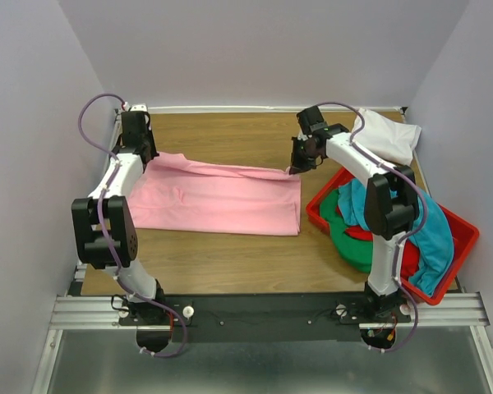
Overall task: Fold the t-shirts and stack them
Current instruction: Fold the tshirt
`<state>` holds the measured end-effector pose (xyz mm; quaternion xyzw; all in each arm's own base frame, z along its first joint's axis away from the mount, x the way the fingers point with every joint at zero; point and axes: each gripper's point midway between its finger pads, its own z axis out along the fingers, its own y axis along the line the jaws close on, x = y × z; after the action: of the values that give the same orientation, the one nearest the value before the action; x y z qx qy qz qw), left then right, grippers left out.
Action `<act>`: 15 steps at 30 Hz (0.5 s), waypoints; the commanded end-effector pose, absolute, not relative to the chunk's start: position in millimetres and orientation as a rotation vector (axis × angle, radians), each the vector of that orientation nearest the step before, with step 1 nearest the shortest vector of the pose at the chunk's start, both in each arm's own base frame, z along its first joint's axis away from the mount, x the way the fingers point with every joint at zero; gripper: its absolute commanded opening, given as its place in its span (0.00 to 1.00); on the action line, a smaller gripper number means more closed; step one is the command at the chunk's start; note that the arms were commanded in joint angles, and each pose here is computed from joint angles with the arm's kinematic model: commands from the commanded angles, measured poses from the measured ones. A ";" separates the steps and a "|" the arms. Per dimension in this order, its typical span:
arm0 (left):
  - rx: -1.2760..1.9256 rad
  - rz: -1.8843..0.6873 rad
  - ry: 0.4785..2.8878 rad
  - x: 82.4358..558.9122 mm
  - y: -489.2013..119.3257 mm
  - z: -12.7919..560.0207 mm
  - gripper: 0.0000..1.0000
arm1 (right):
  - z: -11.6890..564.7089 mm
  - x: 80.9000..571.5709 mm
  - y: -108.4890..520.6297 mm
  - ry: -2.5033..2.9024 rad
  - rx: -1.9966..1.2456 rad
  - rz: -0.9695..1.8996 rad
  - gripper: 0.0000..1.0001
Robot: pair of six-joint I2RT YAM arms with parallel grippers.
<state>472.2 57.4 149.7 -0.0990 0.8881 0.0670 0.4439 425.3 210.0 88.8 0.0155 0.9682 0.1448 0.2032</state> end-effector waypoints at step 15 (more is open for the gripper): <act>-0.334 0.269 2.232 414.2 71.2 153.1 0.00 | 86.2 391.2 201.5 2.735 -0.005 0.350 0.02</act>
<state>434.4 63.7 154.9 -0.1119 0.8896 0.0900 0.4335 397.9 202.8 76.9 0.0085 0.9747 0.1307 0.1810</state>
